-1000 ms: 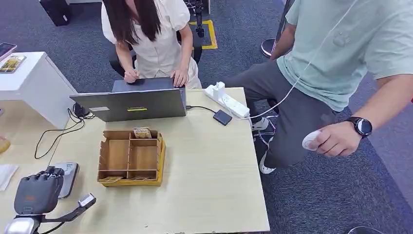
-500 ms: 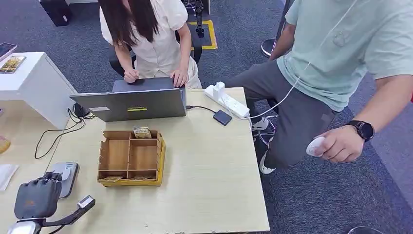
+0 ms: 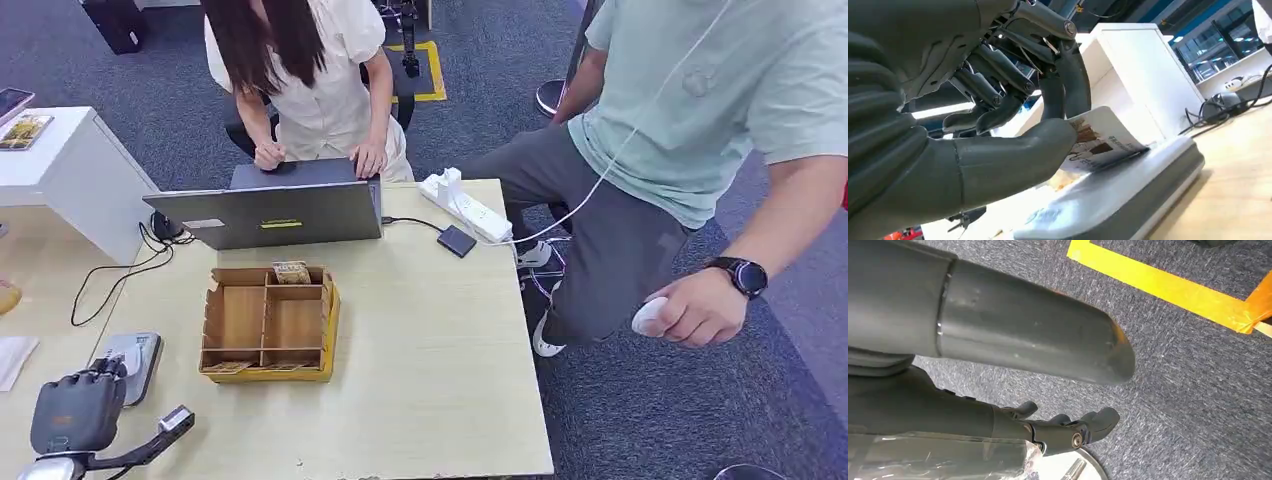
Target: Pass the card to the sensor for recognition and then transmit it.
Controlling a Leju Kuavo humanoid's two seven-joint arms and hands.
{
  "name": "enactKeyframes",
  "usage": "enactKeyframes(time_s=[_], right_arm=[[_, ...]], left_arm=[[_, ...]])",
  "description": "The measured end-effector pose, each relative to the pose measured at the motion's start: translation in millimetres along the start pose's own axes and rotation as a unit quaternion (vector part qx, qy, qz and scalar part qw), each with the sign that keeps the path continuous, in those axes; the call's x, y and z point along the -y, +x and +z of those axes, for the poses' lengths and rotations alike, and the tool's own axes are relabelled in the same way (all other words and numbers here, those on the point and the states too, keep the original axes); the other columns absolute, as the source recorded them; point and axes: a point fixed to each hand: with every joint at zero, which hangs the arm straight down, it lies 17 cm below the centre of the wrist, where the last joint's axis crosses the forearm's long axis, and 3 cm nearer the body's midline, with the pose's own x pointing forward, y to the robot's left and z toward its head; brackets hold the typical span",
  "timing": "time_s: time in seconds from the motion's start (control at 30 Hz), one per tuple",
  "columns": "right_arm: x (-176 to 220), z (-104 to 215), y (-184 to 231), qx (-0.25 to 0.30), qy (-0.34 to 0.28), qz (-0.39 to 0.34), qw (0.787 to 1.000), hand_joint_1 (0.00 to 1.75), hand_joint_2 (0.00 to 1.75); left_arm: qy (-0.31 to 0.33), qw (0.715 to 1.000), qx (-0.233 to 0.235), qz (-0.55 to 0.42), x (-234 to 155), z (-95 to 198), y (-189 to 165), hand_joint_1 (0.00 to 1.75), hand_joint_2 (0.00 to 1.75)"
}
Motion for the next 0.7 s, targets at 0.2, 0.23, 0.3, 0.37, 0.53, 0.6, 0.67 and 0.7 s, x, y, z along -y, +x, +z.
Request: enactKeyframes(time_s=[0.2, 0.23, 0.3, 0.37, 0.53, 0.6, 0.67, 0.7], right_arm=[[0, 0, 0, 0.0, -0.001, -0.003, 1.0, 0.0, 0.0], [0, 0, -1, -0.001, -0.001, -0.003, 1.0, 0.0, 0.0], [1, 0, -1, -0.001, -0.001, -0.003, 1.0, 0.0, 0.0], [1, 0, -1, -0.001, -0.002, -0.004, 1.0, 0.0, 0.0], [1, 0, -1, -0.002, -0.002, -0.005, 1.0, 0.0, 0.0], [1, 0, -1, -0.002, -0.002, -0.006, 1.0, 0.0, 0.0], [1, 0, -1, -0.002, -0.002, -0.006, 1.0, 0.0, 0.0], [1, 0, -1, -0.002, -0.002, -0.006, 1.0, 0.0, 0.0]], left_arm=[[-0.002, 0.999, -0.032, 0.0, 3, -2, -13, 1.75, 1.75], [-0.005, 0.999, -0.037, -0.001, 4, -2, -15, 1.75, 1.75], [-0.012, 0.999, -0.044, -0.002, 8, -1, -18, 1.75, 1.75], [-0.019, 0.999, -0.048, -0.003, 13, 0, -21, 1.75, 1.75], [-0.03, 0.998, -0.053, -0.003, 20, 1, -24, 1.75, 1.75], [-0.031, 0.998, -0.053, -0.003, 21, 1, -24, 1.75, 1.75], [-0.034, 0.998, -0.054, -0.004, 23, 1, -24, 1.75, 1.75], [-0.038, 0.998, -0.053, -0.004, 25, 2, -24, 1.75, 1.75]])
